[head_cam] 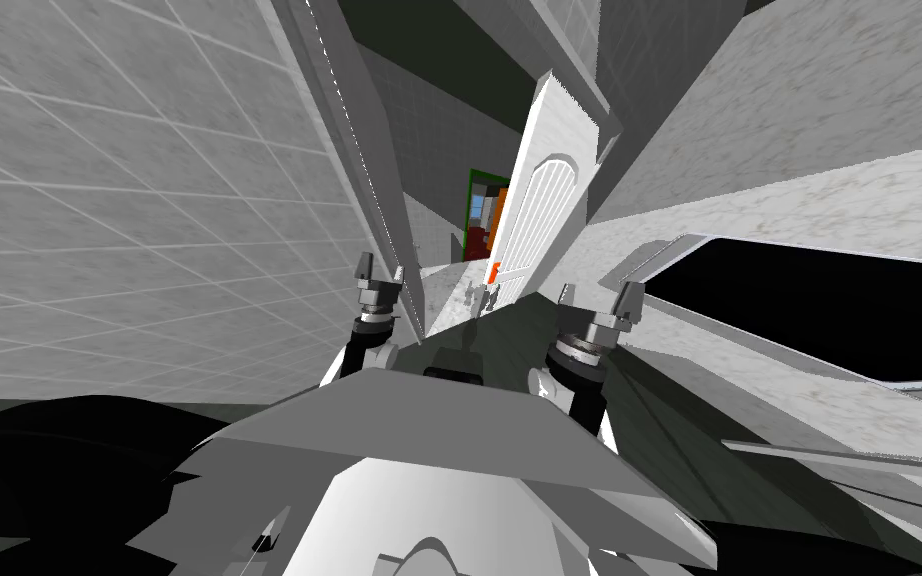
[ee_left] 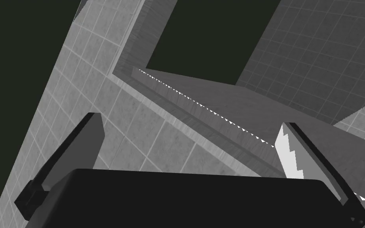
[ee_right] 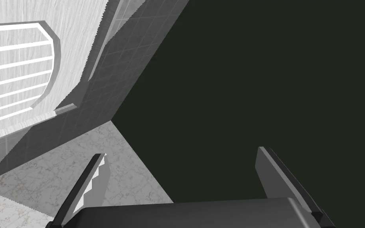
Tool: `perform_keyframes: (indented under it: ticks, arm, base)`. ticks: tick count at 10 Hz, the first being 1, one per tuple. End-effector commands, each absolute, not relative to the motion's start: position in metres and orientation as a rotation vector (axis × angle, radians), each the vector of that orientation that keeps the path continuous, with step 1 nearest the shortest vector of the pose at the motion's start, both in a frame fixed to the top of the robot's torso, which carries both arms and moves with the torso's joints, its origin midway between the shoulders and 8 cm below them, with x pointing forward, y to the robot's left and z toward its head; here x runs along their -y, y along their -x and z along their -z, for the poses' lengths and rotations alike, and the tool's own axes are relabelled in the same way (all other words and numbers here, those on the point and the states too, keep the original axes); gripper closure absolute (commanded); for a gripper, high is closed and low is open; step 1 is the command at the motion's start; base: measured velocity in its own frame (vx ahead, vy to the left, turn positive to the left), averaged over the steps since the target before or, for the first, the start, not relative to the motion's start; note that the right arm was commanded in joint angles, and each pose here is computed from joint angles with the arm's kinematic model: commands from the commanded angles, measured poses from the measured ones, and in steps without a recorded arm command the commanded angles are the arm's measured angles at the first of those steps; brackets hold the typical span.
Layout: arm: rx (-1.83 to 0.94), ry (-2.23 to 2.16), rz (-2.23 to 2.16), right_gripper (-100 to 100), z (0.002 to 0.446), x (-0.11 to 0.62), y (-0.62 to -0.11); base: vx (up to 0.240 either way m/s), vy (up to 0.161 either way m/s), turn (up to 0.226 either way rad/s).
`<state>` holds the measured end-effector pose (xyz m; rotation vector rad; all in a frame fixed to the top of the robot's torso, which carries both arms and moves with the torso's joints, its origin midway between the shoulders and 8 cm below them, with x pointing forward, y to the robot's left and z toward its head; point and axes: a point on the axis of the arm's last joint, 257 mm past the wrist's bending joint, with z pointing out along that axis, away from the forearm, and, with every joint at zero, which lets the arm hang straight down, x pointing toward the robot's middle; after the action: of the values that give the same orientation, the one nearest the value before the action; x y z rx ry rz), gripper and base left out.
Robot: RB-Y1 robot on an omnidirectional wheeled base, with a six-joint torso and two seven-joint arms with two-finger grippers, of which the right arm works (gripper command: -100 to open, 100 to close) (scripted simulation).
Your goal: Push the door open
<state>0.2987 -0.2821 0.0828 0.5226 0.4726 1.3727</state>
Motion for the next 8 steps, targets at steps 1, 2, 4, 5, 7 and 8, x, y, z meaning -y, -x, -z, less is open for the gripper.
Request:
perform_keyframes:
  ticks: [1,2,4,5,7,8]
  arm:
    - [-0.49,-0.537,-1.381,-100,-0.075,0.28,-0.308]
    - [-0.505,-0.55,-1.388,-100,-0.068,0.279,-0.315]
    - [-0.533,-0.573,-1.4,-100,-0.055,0.276,-0.329]
    - [-0.544,-0.583,-1.405,-100,-0.05,0.275,-0.335]
    - [-0.567,-0.603,-1.414,-100,-0.038,0.272,-0.346]
    - [-0.581,-0.615,-1.419,-100,-0.032,0.27,-0.353]
  base:
    - [0.108,-0.043,0.037]
    - [0.064,-0.12,0.068]
    - [0.052,-0.138,0.063]
    - [0.073,-0.128,0.055]
    - [0.069,-0.09,0.041]
    - [0.071,-0.087,0.065]
